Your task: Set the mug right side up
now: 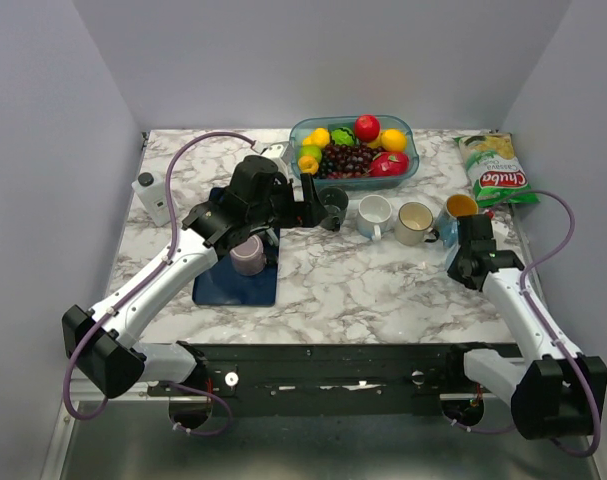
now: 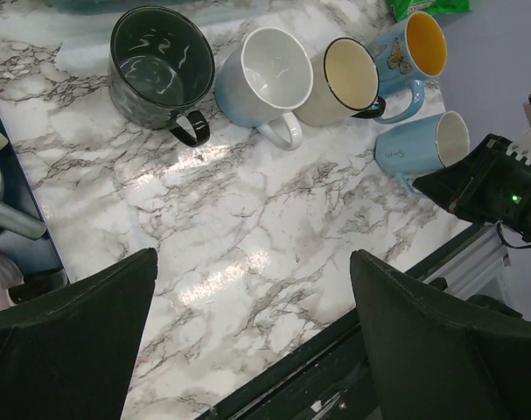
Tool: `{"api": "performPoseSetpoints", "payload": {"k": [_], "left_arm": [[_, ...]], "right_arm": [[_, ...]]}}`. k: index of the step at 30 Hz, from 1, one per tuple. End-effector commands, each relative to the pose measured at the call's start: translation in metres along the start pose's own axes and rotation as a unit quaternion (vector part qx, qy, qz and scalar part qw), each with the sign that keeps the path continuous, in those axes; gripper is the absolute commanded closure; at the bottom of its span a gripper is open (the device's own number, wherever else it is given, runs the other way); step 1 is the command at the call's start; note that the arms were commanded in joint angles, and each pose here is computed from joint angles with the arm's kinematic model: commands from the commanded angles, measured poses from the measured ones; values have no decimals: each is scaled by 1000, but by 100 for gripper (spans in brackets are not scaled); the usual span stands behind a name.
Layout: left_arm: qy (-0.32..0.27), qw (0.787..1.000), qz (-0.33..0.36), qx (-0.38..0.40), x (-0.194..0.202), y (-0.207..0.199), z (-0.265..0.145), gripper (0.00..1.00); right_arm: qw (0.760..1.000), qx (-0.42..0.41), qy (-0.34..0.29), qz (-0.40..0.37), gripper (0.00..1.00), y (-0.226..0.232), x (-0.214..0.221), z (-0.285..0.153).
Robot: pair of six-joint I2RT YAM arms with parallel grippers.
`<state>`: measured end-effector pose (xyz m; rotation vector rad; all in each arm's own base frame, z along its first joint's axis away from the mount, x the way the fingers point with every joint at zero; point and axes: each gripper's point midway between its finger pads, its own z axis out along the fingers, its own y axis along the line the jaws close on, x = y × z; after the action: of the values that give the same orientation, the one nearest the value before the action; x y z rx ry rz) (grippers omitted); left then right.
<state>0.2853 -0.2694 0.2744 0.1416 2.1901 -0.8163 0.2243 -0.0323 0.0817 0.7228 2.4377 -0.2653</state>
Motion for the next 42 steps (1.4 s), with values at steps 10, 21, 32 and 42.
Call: {"api": "performPoseSetpoints", "payload": {"k": [10, 21, 32, 42], "left_arm": [[-13, 1000, 6, -5, -8, 3, -1, 1], [-8, 1000, 5, -19, -10, 8, 3, 1], [11, 991, -21, -135, 2, 50, 2, 1], [73, 939, -112, -317, 64, 119, -11, 1]], "right_arm": [[1000, -5, -20, 22, 77, 9, -34, 19], [998, -23, -54, 38, 32, 13, -66, -11], [989, -103, -99, 43, 21, 32, -108, -70], [911, -370, -181, 15, 18, 99, -130, -158]]}}
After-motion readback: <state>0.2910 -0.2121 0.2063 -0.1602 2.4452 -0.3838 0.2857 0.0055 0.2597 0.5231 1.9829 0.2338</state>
